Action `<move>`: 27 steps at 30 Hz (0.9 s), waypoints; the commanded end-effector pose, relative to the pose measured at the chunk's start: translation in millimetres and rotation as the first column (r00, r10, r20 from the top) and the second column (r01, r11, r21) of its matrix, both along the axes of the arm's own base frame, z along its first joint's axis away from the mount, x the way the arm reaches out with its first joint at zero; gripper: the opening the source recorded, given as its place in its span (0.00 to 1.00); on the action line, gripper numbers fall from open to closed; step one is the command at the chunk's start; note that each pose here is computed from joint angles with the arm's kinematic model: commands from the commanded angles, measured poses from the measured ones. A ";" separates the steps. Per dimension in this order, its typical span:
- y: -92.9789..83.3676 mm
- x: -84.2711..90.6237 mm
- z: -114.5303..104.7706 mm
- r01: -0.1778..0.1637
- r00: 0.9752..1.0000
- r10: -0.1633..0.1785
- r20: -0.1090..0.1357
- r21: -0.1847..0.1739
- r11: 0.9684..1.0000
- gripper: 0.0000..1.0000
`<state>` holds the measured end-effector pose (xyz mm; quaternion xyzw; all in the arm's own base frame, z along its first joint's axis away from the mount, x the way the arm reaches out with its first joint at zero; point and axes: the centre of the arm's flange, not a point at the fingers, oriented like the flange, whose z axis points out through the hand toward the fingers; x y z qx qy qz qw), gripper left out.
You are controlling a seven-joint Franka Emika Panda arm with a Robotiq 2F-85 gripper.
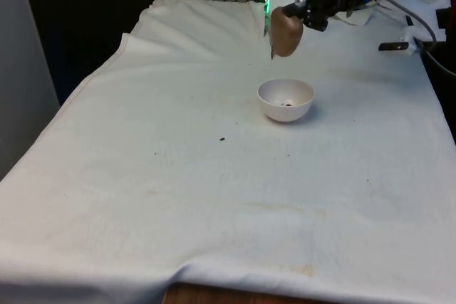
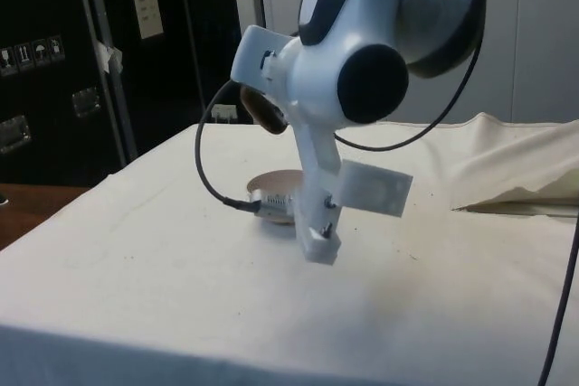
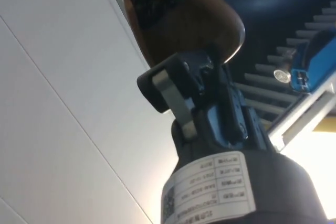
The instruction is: Pour the coffee beans from the cup into the bowl.
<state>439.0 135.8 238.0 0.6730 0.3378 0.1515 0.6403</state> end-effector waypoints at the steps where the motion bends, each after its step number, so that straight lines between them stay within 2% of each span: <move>1: 2.6 0.1 -0.4 0.001 1.000 -0.001 0.001 -0.020 1.000 0.00; 5: 7.7 -0.5 -1.7 0.004 1.000 -0.003 0.021 -0.047 0.999 0.00; 6: 6.7 -0.8 -2.0 0.005 1.000 -0.005 0.017 -0.037 0.999 0.00; 7: 10.6 -1.0 -2.3 0.006 0.999 -0.004 0.031 -0.059 0.998 0.00; 8: 12.0 -2.0 -2.9 0.006 0.999 -0.004 0.038 -0.063 0.998 0.00; 11: 13.7 -4.3 -5.8 0.012 0.998 -0.008 0.059 -0.068 0.998 0.00; 12: 14.2 -6.6 -7.4 0.014 0.997 -0.009 0.075 -0.067 0.998 0.00; 14: 14.1 -8.1 -8.6 0.018 0.996 -0.012 0.091 -0.065 0.998 0.00; 15: 13.7 -7.9 -9.6 0.023 0.996 -0.018 0.086 -0.064 0.998 0.00; 21: 12.7 -11.9 -12.0 0.027 0.990 -0.018 0.139 -0.059 0.998 0.00; 22: 12.7 -12.0 -12.2 0.027 0.989 -0.018 0.148 -0.058 0.998 0.00; 23: 12.1 -12.5 -13.3 0.028 0.986 -0.018 0.164 -0.057 0.998 0.00; 25: 11.4 -12.4 -14.5 0.028 0.984 -0.017 0.178 -0.057 0.998 0.00; 26: 11.4 -12.4 -14.0 0.033 0.986 -0.023 0.168 -0.053 0.998 0.00; 27: 11.1 -12.3 -15.0 0.027 0.982 -0.016 0.186 -0.057 0.998 0.00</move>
